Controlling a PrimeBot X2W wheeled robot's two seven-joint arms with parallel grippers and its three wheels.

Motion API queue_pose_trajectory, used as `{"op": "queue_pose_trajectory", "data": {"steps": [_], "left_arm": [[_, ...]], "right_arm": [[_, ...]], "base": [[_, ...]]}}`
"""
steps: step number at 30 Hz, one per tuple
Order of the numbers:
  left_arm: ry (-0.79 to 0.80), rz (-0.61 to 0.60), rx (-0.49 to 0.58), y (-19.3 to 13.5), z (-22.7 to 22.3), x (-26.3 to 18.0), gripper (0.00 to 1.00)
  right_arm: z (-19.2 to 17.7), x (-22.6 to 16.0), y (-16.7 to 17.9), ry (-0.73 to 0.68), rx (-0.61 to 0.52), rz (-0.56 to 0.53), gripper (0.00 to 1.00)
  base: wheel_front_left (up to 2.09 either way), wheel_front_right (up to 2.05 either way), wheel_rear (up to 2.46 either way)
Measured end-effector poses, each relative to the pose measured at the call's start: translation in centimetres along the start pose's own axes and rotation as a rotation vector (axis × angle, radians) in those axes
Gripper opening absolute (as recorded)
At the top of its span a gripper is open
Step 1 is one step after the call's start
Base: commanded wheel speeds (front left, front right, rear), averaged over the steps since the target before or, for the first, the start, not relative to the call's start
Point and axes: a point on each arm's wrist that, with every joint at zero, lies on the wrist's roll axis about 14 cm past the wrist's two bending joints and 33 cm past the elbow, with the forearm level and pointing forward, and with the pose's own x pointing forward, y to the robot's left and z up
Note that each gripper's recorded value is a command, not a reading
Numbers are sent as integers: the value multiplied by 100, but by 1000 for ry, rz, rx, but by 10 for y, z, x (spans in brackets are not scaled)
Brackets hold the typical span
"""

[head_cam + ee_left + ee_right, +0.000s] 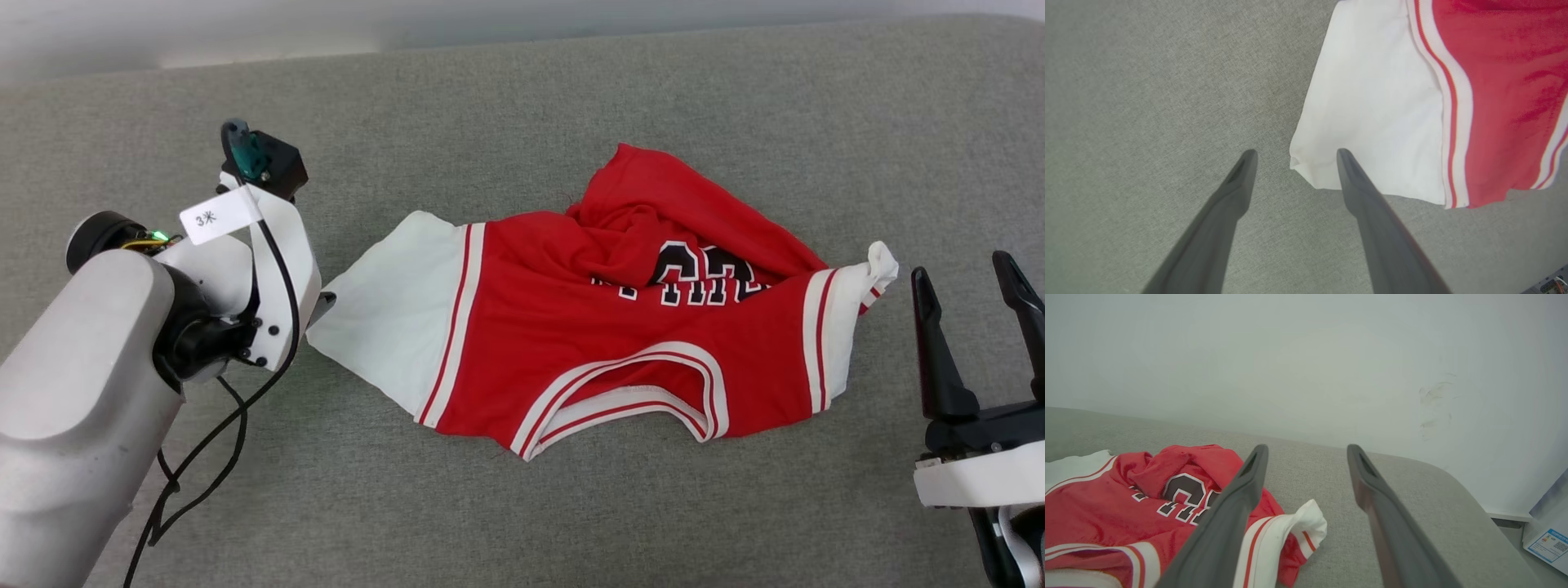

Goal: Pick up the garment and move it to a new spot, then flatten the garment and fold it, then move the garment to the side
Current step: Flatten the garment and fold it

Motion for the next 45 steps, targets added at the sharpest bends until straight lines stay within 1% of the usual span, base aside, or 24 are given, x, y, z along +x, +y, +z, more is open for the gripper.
{"op": "queue_pose_trajectory", "data": {"steps": [8,9,10,11,15,19,21,23,28,32,34,36,39,45], "left_arm": [[255,-53,7,-8,-50,41,100],[272,-54,15,-8,-53,43,97],[283,-57,18,-8,-55,45,50],[286,-64,13,-9,-56,46,0],[237,-71,13,-11,-51,44,0],[151,-62,14,-10,-40,34,0],[110,-50,7,-6,-35,25,0],[65,-41,4,-3,-29,17,0],[-2,-27,8,-1,-25,-1,0],[-37,-25,20,-2,-21,-7,0],[-43,-28,22,-4,-21,-7,0],[-53,-31,27,-6,-19,-6,0],[-67,-31,32,-5,-15,-4,0],[-79,-31,36,-3,-9,5,0]], "right_arm": [[-15,6,1,36,-8,6,100],[-16,6,0,36,-11,5,100],[-15,7,-2,37,-17,3,100],[-14,7,-4,34,-23,2,100],[-1,12,-11,15,-49,10,100],[18,19,-13,14,-91,54,100],[21,21,-9,58,-87,92,100],[17,20,-3,141,-110,150,100],[-10,9,10,460,-132,303,100],[-37,-8,15,741,-154,394,100],[-48,-15,17,858,-157,425,100],[-57,-17,20,935,-152,448,100],[-73,-18,26,1029,-175,478,100],[-113,-13,44,1143,-173,525,100]], "base": [[0,0,0],[0,0,0],[0,0,0],[0,0,0],[0,0,0],[0,0,0],[0,0,0],[0,0,0],[0,0,0],[0,0,0],[0,0,0],[0,0,0],[0,0,0],[0,0,0]]}}
